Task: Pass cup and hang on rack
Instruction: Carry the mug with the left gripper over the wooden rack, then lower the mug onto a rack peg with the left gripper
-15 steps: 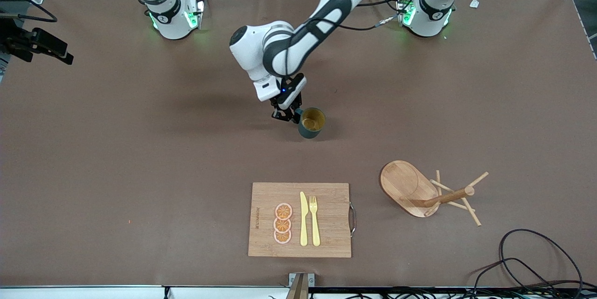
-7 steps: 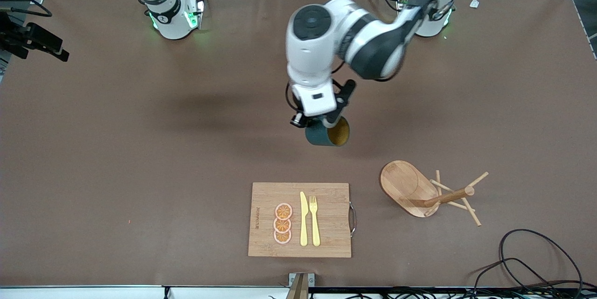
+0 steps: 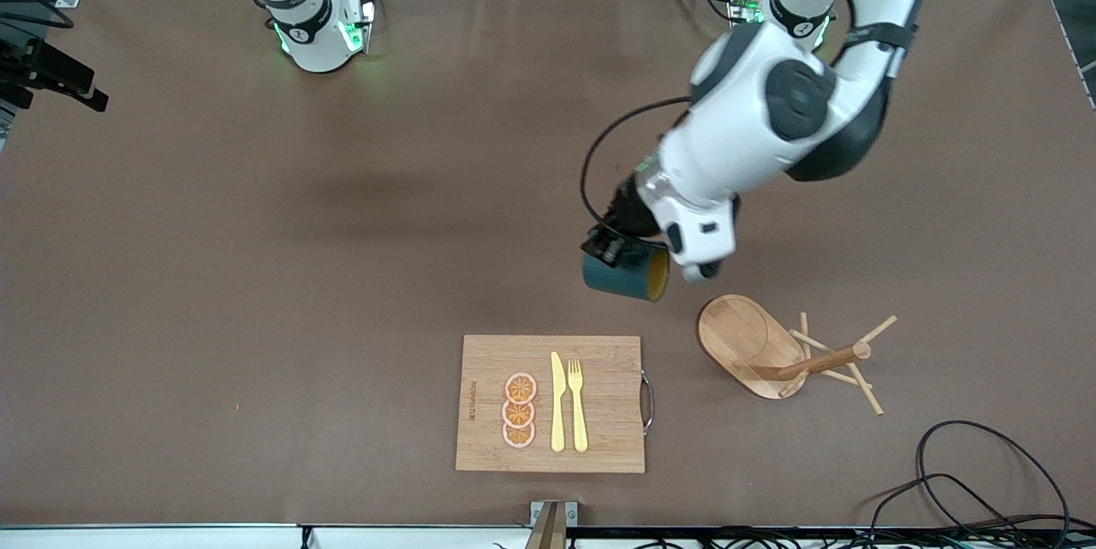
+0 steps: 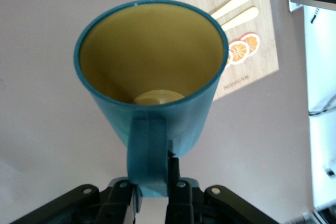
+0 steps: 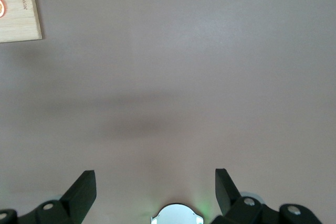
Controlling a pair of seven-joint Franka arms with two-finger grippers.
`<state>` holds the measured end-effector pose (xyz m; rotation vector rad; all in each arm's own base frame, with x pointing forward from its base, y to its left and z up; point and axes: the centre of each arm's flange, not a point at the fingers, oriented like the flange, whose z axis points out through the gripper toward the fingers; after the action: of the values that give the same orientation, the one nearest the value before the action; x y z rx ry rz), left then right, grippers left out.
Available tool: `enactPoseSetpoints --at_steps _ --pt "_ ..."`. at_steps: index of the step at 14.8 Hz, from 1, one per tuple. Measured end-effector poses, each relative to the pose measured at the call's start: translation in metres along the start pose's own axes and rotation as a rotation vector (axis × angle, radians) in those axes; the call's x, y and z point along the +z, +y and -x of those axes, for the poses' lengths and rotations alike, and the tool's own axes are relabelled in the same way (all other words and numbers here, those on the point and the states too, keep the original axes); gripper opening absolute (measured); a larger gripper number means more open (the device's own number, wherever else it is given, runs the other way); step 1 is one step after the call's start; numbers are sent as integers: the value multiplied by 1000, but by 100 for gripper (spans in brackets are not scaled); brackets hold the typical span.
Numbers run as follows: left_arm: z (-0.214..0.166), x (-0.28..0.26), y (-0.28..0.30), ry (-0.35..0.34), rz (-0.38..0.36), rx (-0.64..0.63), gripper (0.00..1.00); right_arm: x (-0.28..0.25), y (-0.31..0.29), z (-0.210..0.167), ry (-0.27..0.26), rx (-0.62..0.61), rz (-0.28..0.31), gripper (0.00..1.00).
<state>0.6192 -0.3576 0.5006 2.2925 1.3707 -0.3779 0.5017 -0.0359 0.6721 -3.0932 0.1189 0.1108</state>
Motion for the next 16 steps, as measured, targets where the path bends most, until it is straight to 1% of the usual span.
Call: enactPoseSetpoints --at_steps 1,4,7,9,12,16 --pt "-27 -12 -3 -45 18 10 22 0 0 0 0 0 0 100" --pt "-105 -34 -22 -149 75 35 22 0 0 0 0 -2 0 100" --pt "-164 -43 -46 -215 118 58 22 0 0 0 0 -2 0 100" --pt "-198 -55 -62 -278 134 91 22 0 -1 0 -1 -2 0 100" --pt "-246 -76 -86 -343 174 150 22 1 -1 0 -2 -2 0 100" --pt "-284 -74 -106 -428 234 202 22 1 -1 0 -3 -2 0 100"
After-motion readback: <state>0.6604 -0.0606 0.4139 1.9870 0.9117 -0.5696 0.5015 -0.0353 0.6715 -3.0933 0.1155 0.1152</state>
